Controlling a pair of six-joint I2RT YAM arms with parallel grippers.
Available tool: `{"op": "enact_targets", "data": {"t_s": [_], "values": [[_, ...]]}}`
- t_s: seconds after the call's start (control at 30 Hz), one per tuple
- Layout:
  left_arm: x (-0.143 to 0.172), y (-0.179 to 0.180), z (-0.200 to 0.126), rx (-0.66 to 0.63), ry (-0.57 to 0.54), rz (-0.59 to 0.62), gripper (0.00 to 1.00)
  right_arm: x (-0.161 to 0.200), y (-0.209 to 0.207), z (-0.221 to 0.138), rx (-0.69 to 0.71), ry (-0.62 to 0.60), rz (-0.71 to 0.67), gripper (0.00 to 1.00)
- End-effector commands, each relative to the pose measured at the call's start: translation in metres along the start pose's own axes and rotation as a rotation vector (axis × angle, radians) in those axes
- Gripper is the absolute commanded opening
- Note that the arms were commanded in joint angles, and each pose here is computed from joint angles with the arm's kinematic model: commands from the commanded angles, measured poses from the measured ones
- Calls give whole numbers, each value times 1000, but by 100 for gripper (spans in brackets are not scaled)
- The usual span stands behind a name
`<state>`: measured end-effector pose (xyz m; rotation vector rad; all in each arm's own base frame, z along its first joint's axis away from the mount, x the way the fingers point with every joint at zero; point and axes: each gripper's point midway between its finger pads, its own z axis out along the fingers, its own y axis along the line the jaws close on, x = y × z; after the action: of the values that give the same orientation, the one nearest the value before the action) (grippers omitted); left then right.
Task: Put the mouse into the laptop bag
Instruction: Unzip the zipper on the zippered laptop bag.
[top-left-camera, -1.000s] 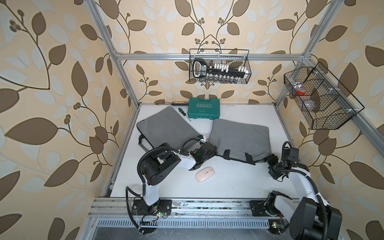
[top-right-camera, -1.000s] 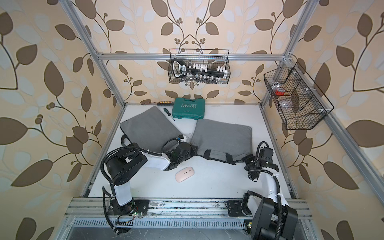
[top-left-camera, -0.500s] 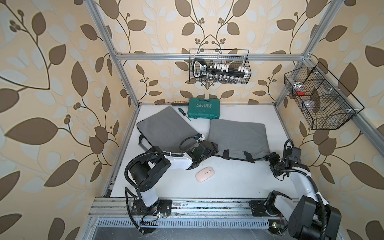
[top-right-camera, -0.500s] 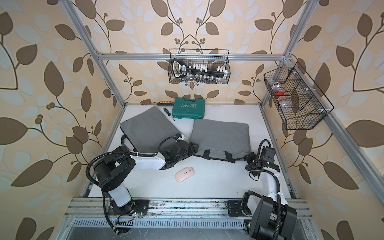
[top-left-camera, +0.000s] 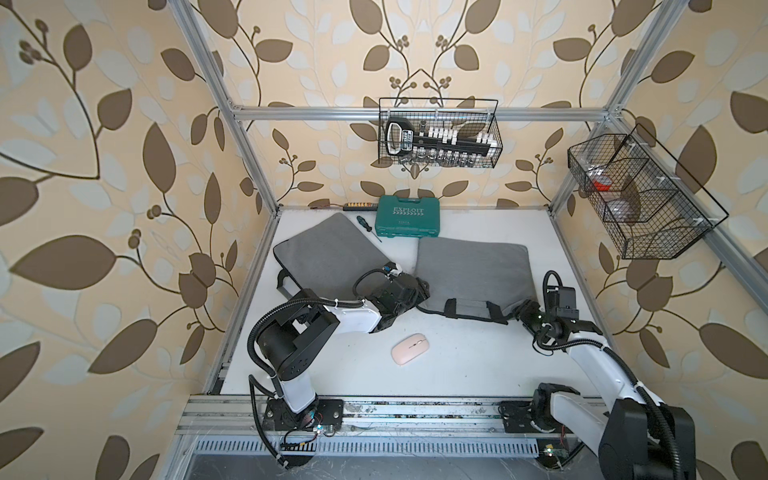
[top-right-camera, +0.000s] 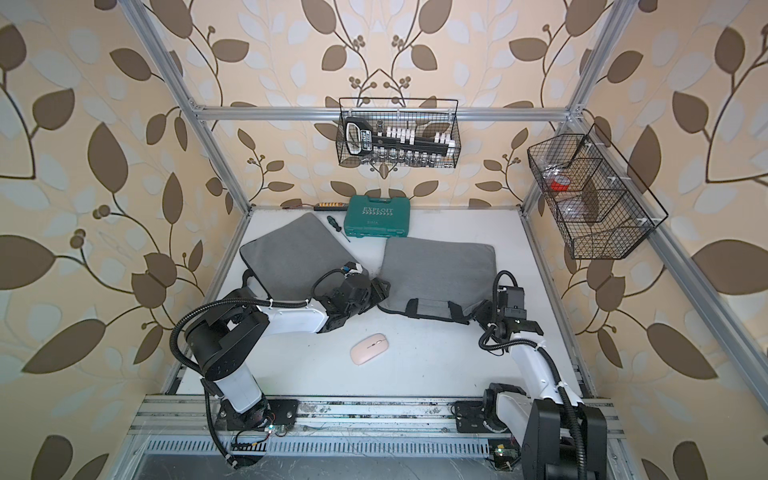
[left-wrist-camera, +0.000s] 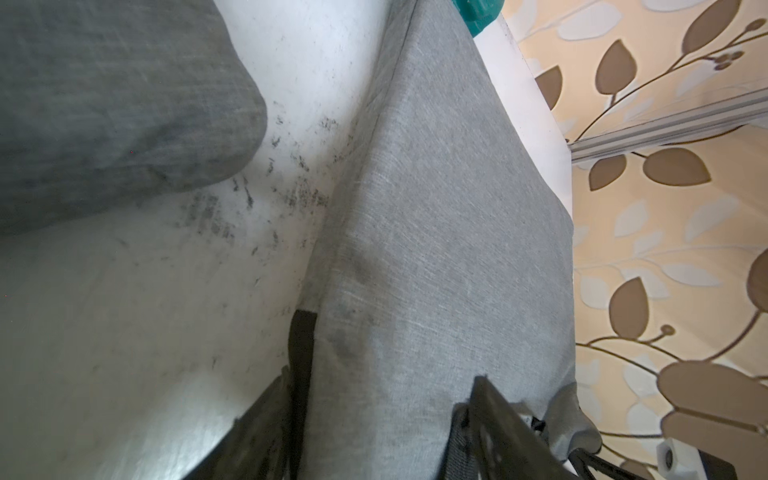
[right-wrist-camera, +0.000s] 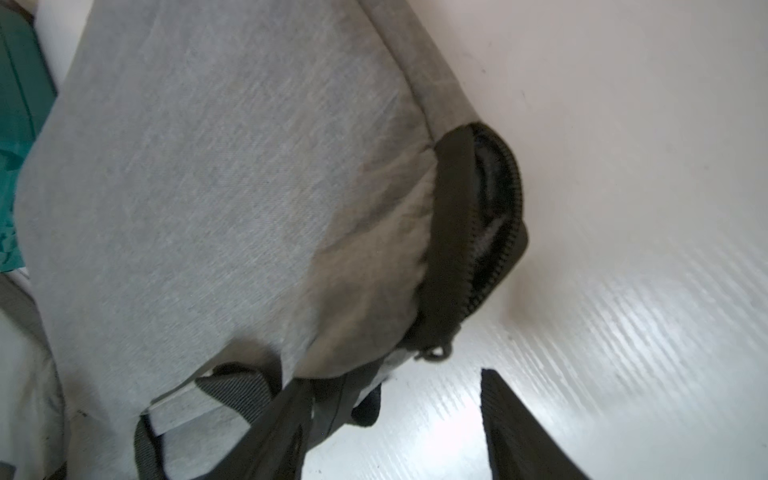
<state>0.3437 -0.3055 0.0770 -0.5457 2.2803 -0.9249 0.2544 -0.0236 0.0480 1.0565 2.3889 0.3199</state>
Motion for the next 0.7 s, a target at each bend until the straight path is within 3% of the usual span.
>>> {"op": "enact_targets", "data": {"t_s": [0.0,0.1,0.23,0.33,0.47,0.5,0.57,0.63,0.67], "values": [[-14,-28,-10,64,-24,20,67,-15,2,4,27,-54,12,55],[-17,-24,-10,53,-26,12,66,-27,-6,6,82,-111,33,31],[-21,-18,-11,45,-22,-5,66,-36,-23,3,201,-127,34,33],[-26,-15,-13,46,-26,-19,65,-32,-22,5,180,-102,31,33],[-35,-12,-18,35,-39,-20,65,-29,-17,0,97,-94,39,43],[-37,-11,-20,31,-39,-22,65,-31,-19,-4,100,-110,43,50],[-40,-9,-22,28,-40,-25,66,-36,-19,-10,101,-146,42,83],[-38,-8,-23,29,-30,-25,72,-41,-17,-14,92,-166,45,95],[-38,-7,-22,25,-27,-23,76,-43,-15,-15,77,-168,46,95]]}}
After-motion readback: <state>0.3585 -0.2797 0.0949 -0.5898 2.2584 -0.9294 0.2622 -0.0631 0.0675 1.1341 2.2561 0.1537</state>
